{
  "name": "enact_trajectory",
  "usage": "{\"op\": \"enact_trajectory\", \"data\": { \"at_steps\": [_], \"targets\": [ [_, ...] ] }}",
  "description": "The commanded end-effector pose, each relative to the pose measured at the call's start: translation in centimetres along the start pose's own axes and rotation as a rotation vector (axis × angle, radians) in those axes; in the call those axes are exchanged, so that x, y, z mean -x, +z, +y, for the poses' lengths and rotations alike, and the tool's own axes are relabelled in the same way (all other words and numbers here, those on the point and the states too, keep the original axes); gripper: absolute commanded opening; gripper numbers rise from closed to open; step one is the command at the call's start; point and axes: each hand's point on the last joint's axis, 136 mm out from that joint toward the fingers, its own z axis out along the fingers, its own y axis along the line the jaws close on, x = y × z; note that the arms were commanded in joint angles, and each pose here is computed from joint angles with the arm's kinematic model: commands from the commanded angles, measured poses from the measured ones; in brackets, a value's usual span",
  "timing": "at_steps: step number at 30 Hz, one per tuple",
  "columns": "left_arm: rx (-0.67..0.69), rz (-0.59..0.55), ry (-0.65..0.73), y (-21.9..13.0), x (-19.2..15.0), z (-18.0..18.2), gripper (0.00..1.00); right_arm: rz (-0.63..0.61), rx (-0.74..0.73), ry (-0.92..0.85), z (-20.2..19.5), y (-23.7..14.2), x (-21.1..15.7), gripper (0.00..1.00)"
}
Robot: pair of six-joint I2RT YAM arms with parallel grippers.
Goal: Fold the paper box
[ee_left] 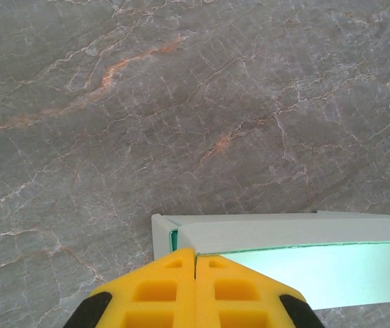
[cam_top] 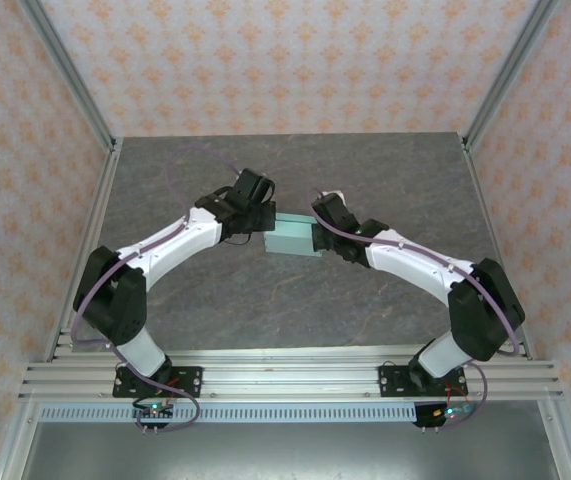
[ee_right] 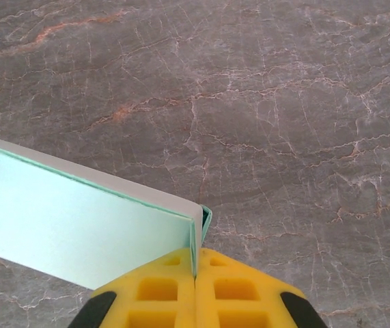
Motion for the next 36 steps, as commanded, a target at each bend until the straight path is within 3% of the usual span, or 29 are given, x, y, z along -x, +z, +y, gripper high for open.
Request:
{"op": "enact_trajectory", "data": {
  "at_steps": [1, 10, 29, 36],
  "targets": [
    [0.033, 0.017, -0.018, 0.9, -0.9, 0.9, 0.0, -0.016, 0.004, -0.014, 0.2, -0.2, 0.0, 0.0],
    [0.121, -0.044, 0.017, 1.4, -1.9, 3.0, 0.0, -0.014, 0.008, -0.008, 0.4, -0.4, 0.2, 0.0],
    [0.154, -0.206, 0.056, 1.2, -5.4, 3.7, 0.0, -0.041, -0.002, 0.012, -0.4, 0.7, -1.5, 0.0],
    [0.166, -0.22, 0.069, 1.0, -5.6, 3.4, 0.0, -0.042, 0.034, 0.097, 0.5, -0.3, -0.1, 0.0]
  ]
}}
